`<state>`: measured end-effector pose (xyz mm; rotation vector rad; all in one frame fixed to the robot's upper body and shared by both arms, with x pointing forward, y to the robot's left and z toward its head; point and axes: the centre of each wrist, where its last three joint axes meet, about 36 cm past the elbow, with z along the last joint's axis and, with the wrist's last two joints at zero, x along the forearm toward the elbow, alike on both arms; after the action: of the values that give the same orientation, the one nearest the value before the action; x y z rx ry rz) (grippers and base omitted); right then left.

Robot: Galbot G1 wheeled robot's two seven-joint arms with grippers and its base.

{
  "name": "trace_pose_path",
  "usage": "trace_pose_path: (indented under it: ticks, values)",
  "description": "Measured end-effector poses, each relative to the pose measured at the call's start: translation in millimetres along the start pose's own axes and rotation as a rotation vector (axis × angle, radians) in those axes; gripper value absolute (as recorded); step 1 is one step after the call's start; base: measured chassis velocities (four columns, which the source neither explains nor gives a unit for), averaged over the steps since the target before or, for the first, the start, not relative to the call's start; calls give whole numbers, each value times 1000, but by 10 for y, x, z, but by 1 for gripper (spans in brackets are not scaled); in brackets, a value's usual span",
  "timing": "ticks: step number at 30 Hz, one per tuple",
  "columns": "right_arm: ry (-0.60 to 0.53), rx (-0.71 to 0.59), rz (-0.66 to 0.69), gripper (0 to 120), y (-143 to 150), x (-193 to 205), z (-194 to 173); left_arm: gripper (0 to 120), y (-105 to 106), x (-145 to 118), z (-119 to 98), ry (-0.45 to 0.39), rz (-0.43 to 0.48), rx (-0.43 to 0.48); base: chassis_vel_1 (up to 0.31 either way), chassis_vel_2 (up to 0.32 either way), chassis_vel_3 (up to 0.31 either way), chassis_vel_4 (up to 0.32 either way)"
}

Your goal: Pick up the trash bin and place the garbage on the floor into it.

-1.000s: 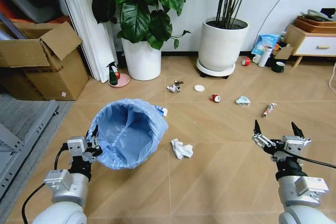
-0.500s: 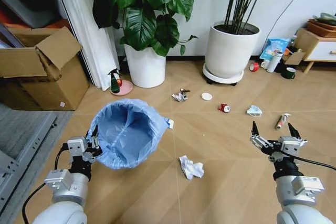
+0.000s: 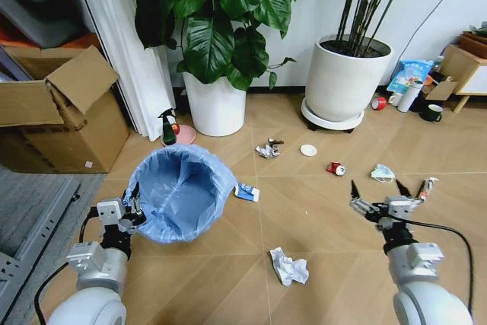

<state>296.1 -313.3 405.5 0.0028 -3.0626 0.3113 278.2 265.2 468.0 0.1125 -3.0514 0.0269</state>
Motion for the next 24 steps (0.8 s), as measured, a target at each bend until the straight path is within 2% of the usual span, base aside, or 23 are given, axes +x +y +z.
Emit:
trace_pose_path:
  ticks: [1,2,3,4,7,9,13,14,19,24]
  values:
    - [0,0,0,100,0,0,0,1,0,0,0,0,0,0,14,-53,-23,43]
    - [18,15,-58,100,-27,-55,90,1,13,12,8,5,-2,-3,41,-53,-23,44]
    - [60,65,-198,100,-123,-168,259,1,41,36,25,15,-10,-9,0,0,0,0]
    - [60,65,-198,100,-123,-168,259,1,41,36,25,15,-10,-9,0,0,0,0]
    - [112,130,-394,100,-216,-361,552,1,55,56,27,16,-25,-10,0,0,0,0]
    - [124,139,-428,100,-219,-396,616,1,55,57,22,15,-28,-10,0,0,0,0]
    - [245,140,-593,100,-49,-514,1124,1,72,72,-4,7,-39,-15,0,0,0,0]
    - [245,140,-593,100,-49,-514,1124,1,72,72,-4,7,-39,-15,0,0,0,0]
    - [360,106,-672,100,304,-558,1569,1,100,77,-30,-2,-48,-20,0,0,0,0]
    - [384,89,-685,100,487,-661,1742,1,103,69,-30,-3,-47,-24,0,0,0,0]
